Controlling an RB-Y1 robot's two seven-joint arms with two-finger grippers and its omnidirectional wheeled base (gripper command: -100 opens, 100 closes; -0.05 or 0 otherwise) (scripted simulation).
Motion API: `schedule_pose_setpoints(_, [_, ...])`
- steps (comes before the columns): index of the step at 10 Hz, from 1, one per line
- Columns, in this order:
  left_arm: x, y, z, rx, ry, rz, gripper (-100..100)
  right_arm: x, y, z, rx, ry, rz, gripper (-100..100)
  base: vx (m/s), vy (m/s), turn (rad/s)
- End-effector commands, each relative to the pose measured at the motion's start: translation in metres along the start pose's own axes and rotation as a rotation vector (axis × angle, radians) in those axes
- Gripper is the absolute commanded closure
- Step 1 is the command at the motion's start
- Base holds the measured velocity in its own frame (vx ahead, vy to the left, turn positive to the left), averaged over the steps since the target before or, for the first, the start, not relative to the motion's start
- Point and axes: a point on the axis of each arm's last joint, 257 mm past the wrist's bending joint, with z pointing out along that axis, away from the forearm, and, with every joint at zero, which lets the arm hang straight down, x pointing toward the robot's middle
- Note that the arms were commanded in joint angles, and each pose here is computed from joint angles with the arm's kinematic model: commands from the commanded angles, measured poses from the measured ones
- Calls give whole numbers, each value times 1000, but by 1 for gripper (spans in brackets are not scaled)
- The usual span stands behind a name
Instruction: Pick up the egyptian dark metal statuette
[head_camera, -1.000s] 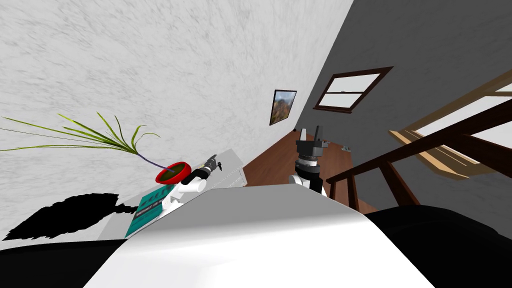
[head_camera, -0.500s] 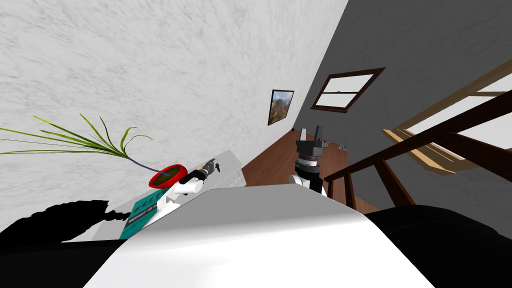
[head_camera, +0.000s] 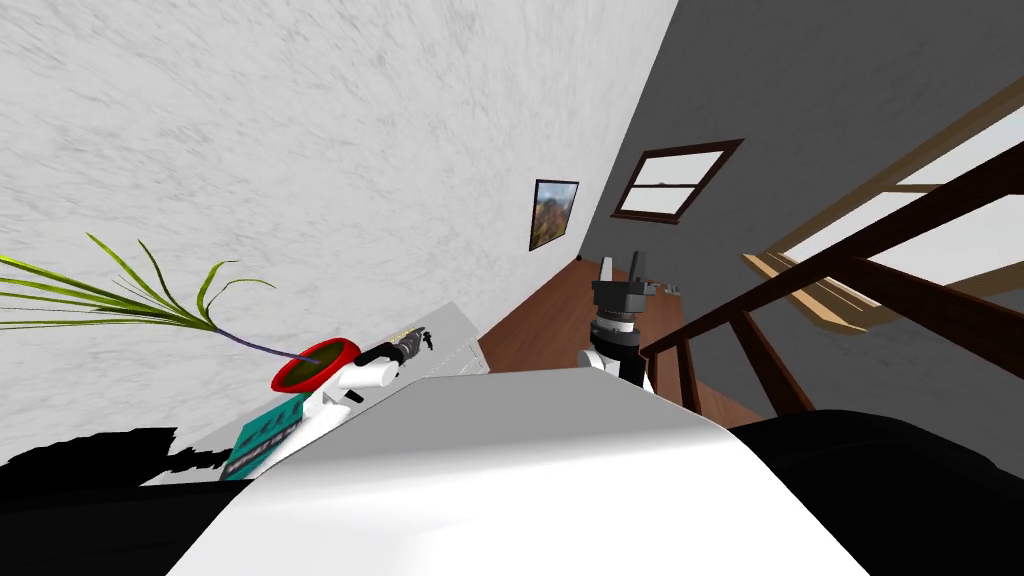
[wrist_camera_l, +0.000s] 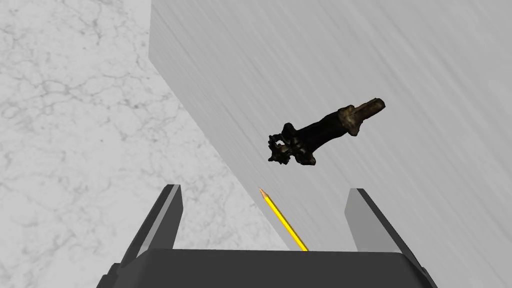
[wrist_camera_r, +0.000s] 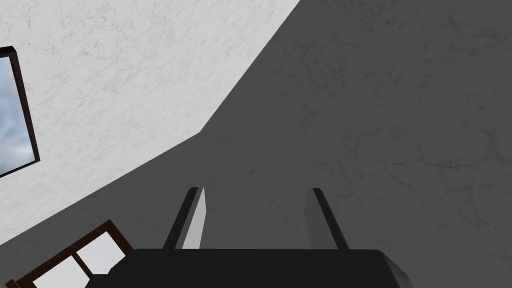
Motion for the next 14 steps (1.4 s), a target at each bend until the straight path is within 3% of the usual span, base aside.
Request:
schedule_pose_setpoints(1, [-11,24,1,-79,-9,34,-100,0,0,0,0,0,0,0,15,-25,-111])
schedule_pose_setpoints(2, [-11,24,1,-79,-9,34,-100,0,0,0,0,0,0,0,14,-17,-54])
schedule_pose_setpoints(4, [-34,61,-1,-202,-24,92,-100,0,0,0,0,0,0,0,25,-28,-148])
schedule_pose_setpoints(5, [-34,61,-1,-202,-24,92,-100,0,0,0,0,0,0,0,28,-28,-80])
schedule_pose_setpoints(6, [-46,77,-4,-259,-31,119,-100,0,0,0,0,0,0,0,24,-39,-111])
schedule_pose_setpoints(7, [-46,77,-4,-260,-31,119,-100,0,0,0,0,0,0,0,16,-27,-56])
schedule_pose_setpoints(9, [-68,107,-12,-366,-42,168,-100,0,0,0,0,0,0,0,30,-35,-153])
schedule_pose_setpoints(10, [-68,107,-12,-366,-42,168,-100,0,0,0,0,0,0,0,35,-34,-72])
schedule_pose_setpoints(14, [-105,150,-33,-535,-54,241,-100,0,0,0,0,0,0,0,49,-50,-146])
